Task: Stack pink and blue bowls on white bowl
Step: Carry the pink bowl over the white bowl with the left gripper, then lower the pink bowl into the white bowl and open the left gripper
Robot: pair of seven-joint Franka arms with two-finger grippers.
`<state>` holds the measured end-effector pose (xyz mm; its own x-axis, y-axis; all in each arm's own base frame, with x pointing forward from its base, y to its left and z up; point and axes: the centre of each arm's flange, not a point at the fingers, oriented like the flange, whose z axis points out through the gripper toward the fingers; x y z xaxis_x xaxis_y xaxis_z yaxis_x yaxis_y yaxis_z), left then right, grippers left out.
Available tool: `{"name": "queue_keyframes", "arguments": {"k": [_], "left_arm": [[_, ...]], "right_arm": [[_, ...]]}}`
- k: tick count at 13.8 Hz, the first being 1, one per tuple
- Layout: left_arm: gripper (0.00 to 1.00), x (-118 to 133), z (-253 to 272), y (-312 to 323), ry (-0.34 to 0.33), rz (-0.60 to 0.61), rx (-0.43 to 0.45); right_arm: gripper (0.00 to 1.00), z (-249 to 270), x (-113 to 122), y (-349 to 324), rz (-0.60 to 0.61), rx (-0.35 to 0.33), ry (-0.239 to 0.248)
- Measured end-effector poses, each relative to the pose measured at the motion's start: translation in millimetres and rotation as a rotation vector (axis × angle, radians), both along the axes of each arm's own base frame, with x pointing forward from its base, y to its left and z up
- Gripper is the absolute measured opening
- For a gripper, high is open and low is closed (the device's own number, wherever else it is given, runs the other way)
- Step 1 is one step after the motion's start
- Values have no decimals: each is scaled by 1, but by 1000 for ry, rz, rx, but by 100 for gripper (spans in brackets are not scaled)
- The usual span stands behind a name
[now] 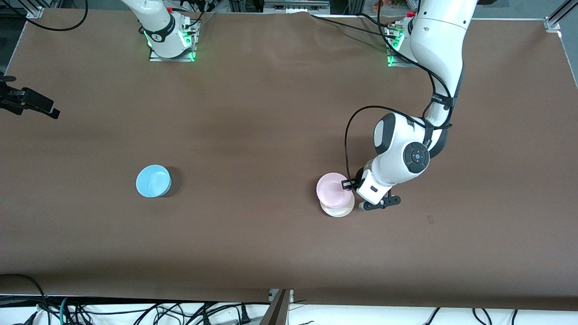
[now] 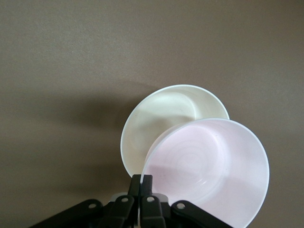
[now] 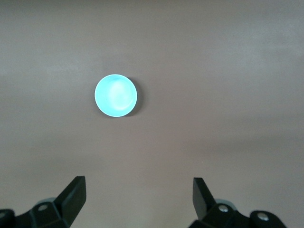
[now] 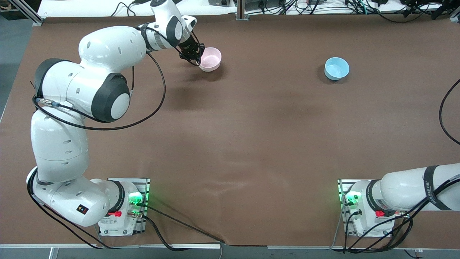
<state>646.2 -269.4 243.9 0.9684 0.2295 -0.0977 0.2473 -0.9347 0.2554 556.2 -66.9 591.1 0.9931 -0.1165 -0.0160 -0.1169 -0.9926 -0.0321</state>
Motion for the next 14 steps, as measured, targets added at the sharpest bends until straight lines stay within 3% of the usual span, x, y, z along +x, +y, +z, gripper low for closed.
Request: {"name": "queue_keyframes", "arguments": {"k": [14], "left_arm": [[3, 12, -7, 17, -11, -2, 6]], "right_arm": [[100, 0, 0, 0, 0, 0, 0]]}}
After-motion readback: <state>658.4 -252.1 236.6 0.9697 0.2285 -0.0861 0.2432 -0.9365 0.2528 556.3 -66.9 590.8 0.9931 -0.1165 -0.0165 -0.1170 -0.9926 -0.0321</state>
